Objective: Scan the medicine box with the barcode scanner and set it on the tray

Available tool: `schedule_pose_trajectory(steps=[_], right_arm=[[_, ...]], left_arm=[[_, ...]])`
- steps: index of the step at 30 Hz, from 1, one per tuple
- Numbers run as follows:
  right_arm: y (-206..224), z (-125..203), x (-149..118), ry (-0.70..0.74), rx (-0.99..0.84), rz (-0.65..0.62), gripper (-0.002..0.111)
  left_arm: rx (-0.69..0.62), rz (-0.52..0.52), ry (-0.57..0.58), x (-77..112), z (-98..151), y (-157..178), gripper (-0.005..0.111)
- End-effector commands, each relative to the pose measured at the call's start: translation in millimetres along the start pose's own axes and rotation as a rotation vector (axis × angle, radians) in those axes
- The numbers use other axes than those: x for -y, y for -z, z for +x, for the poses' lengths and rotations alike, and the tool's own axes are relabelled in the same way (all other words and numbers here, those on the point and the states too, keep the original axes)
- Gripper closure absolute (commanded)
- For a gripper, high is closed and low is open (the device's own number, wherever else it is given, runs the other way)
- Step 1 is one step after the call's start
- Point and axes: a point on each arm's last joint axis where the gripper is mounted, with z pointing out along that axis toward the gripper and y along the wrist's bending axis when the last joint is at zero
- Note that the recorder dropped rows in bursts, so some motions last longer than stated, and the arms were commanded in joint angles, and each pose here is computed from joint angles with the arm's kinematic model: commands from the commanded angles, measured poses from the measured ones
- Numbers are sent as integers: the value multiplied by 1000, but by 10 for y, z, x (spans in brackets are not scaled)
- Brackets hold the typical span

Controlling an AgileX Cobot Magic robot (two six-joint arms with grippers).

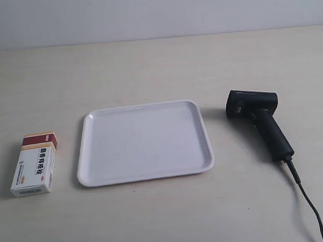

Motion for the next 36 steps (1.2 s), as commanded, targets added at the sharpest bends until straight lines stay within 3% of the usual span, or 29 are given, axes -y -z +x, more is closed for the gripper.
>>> schedule_pose_trajectory(steps=[1,4,7,15,18,20,24,29,36], right_arm=[[-73,-90,-59,3,-76,14,108],[-194,-28,-37,1,-164,44,108],[-342,59,5,16,-266,86,108],[-613,302,129,61,-503,183,108],[-658,342,145,60,-549,198,108],[-674,355,145,72,-573,197,108],[-677,355,144,71,-576,196,108],[-677,355,144,78,-576,194,108],[-677,355,144,78,-576,194,108]], left_arm=[[-153,-87,-16,-4,-69,-221,107],[-325,-146,-24,-63,87,-421,107],[-506,-133,-72,-69,309,-603,107],[-1045,-47,-247,186,1000,-1121,107],[-1169,-37,-290,269,1286,-1302,103],[-1242,-52,-309,266,1486,-1384,90],[-1334,-74,-330,230,1801,-1489,48],[-1370,-42,-368,219,1996,-1550,2],[-1347,21,-364,240,2175,-1586,2]])
